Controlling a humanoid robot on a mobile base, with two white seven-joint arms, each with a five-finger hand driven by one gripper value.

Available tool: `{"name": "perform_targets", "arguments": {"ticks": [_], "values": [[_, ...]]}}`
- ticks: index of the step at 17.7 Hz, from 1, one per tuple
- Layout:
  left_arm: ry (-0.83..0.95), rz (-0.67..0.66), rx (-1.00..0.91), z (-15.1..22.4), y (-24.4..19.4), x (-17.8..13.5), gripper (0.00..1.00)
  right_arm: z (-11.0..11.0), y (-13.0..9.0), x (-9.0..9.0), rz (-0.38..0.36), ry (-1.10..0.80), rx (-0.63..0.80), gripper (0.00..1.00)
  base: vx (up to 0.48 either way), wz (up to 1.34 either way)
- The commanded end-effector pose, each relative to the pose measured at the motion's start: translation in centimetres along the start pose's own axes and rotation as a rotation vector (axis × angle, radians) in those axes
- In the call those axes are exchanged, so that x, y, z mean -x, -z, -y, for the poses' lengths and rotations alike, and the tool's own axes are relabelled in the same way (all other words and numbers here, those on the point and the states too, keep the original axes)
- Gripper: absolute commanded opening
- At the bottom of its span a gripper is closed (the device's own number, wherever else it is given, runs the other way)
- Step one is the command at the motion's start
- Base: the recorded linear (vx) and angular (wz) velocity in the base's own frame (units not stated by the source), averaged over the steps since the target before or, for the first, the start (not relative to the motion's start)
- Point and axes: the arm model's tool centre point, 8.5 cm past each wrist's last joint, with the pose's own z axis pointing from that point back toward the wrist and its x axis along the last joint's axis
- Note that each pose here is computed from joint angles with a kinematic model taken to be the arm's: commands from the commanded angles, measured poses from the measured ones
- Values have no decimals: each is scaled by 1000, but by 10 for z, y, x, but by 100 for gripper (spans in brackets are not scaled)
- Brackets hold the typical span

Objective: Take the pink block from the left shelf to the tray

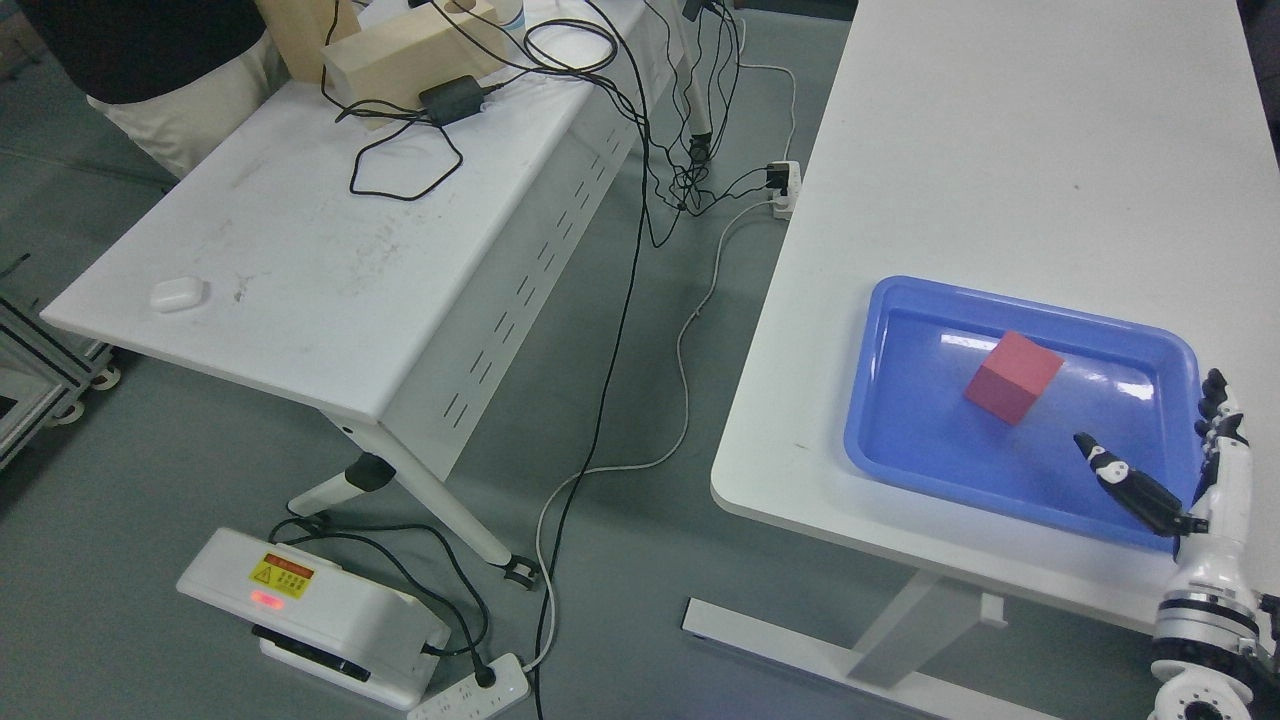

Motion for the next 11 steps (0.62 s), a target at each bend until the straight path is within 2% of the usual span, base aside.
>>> {"name": "perform_targets", "arguments": {"ticks": [1,5,11], "values": [[4,-8,-17,-11,-2,5,100,22,3,12,-90,160,61,100,-120,-46],[4,-8,-17,-11,-2,5,100,17,3,15,-126,160,9,100,-127,-44],[4,-8,-17,-11,-2,5,100,17,3,14,-118,174,1,100,-126,8]]}}
